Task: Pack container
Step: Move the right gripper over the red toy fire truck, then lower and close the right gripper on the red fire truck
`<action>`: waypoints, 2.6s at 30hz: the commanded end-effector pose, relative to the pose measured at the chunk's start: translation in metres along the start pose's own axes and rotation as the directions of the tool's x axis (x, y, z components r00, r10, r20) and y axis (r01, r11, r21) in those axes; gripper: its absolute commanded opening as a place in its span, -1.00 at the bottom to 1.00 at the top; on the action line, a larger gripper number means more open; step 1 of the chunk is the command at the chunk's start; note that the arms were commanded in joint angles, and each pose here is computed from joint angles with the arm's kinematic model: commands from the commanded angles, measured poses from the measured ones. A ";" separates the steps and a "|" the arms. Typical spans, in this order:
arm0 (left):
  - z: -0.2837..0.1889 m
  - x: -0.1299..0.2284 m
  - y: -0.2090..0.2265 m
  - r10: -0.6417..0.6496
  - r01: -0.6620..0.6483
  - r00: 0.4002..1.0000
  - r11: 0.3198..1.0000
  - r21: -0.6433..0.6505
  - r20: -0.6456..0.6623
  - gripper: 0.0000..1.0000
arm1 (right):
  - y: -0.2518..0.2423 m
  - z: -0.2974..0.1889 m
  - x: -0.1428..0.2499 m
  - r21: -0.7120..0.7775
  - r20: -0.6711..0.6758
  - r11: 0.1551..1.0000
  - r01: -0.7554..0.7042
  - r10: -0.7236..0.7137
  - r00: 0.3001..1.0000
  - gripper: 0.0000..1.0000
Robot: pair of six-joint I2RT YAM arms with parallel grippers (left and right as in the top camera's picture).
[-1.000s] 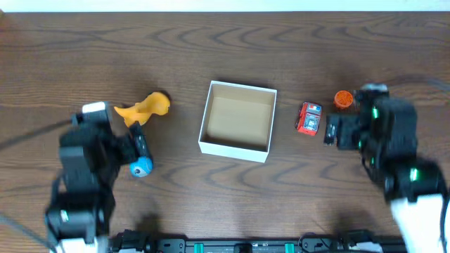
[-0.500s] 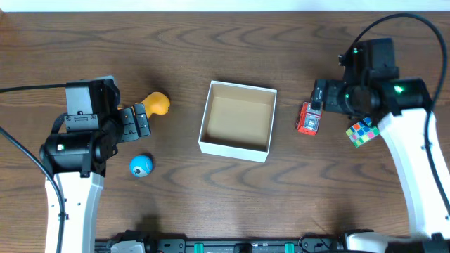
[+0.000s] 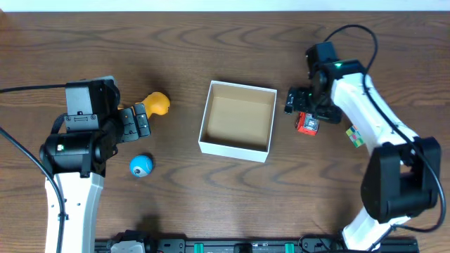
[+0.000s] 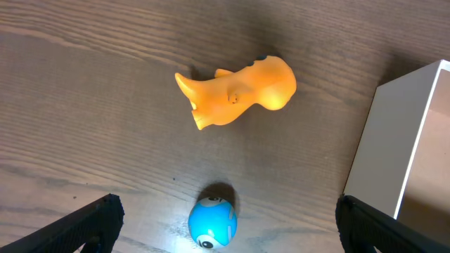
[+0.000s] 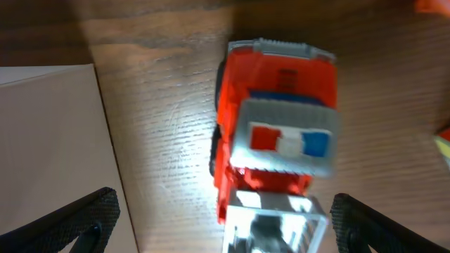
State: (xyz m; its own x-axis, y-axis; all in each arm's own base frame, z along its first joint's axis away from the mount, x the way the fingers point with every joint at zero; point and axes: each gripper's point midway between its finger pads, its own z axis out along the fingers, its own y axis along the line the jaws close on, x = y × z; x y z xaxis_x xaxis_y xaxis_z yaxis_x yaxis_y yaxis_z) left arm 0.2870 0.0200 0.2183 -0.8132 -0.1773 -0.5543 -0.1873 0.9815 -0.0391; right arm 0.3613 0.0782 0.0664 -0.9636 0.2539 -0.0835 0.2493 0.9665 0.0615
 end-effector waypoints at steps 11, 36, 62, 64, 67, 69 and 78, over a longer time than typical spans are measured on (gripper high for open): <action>-0.005 -0.006 0.000 -0.016 0.016 1.000 1.000 0.009 0.017 0.96 | -0.009 0.023 -0.010 0.084 0.004 0.996 -0.029 0.029 1.000 0.98; -0.005 0.001 0.001 -0.014 0.014 1.000 1.000 0.004 -0.009 0.96 | -0.029 0.046 -0.020 0.110 -0.013 0.992 -0.060 0.062 0.998 0.96; -0.005 0.001 0.001 -0.014 0.014 1.000 1.000 0.004 -0.009 0.96 | -0.029 0.047 -0.019 0.105 -0.019 0.993 -0.045 0.047 0.999 -0.03; -0.005 0.001 0.001 -0.015 0.015 1.000 1.000 0.005 -0.009 0.96 | -0.029 0.047 -0.020 0.105 -0.019 0.993 -0.045 0.047 0.999 -0.14; -0.005 0.001 0.001 -0.014 0.014 1.000 1.000 0.005 -0.009 0.96 | -0.029 0.047 -0.020 0.105 -0.018 0.993 -0.044 0.046 0.999 -0.46; -0.005 0.001 0.001 -0.014 0.014 1.000 1.000 0.005 -0.009 0.96 | -0.029 0.046 -0.020 0.105 -0.016 0.994 -0.044 0.046 0.999 -0.63; -0.005 0.001 0.001 -0.014 0.014 1.000 1.000 0.005 -0.009 0.96 | -0.024 0.023 -0.026 0.078 0.040 0.996 -0.043 0.040 0.998 -0.97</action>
State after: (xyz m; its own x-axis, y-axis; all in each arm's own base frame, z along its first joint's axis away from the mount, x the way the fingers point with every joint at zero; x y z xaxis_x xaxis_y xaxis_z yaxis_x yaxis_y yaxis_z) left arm 0.2818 0.0198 0.2149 -0.8269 -0.1779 -0.5334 -0.1883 0.9815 -0.0354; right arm 0.3742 0.0489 0.0207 -0.9537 0.2953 -0.0566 0.2975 0.9541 -0.0348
